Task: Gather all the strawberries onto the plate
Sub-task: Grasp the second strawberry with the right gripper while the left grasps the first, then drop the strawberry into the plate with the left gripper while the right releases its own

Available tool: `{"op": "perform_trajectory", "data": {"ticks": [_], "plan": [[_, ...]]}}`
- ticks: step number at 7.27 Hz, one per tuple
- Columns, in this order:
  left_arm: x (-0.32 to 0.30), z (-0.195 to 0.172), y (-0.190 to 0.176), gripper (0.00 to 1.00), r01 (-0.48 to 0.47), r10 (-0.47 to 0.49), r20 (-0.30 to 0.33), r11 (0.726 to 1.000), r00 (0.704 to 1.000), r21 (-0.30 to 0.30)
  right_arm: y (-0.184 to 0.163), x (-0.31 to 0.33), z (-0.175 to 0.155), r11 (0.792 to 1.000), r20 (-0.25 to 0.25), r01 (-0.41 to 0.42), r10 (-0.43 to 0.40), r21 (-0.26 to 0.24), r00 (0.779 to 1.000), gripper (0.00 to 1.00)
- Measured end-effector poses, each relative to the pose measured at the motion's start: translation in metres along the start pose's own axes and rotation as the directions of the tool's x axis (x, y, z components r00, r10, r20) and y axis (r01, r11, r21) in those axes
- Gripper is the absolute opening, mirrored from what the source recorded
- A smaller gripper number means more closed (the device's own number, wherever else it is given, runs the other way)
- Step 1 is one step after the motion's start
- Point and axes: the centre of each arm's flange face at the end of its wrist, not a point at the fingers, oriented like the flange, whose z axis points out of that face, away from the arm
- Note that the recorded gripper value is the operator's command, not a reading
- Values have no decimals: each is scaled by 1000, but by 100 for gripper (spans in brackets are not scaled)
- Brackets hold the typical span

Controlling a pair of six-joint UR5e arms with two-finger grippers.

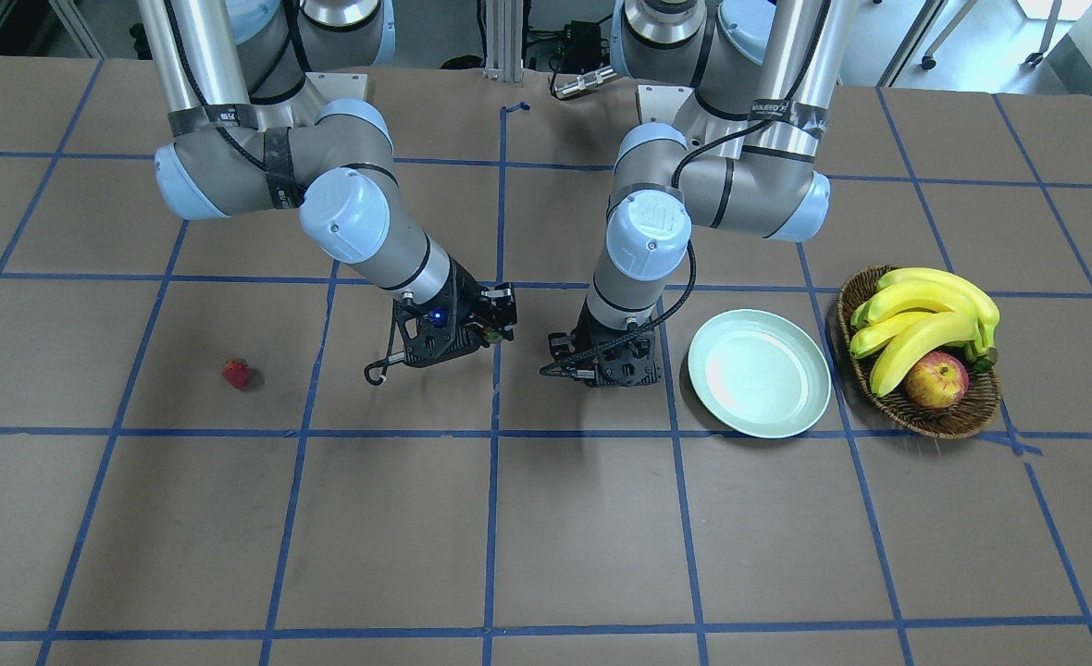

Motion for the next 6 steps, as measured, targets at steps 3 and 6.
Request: {"op": "perform_trajectory", "data": {"ticks": [3, 6], "plan": [[-15, -35, -23, 0, -8, 8, -3, 999, 1000, 42, -5, -3, 5, 1000, 33, 6, -7, 17, 999, 0], [-85, -76, -66, 0, -86, 86, 7, 995, 996, 56, -27, -34, 21, 998, 73, -50, 49, 24, 996, 4]]}}
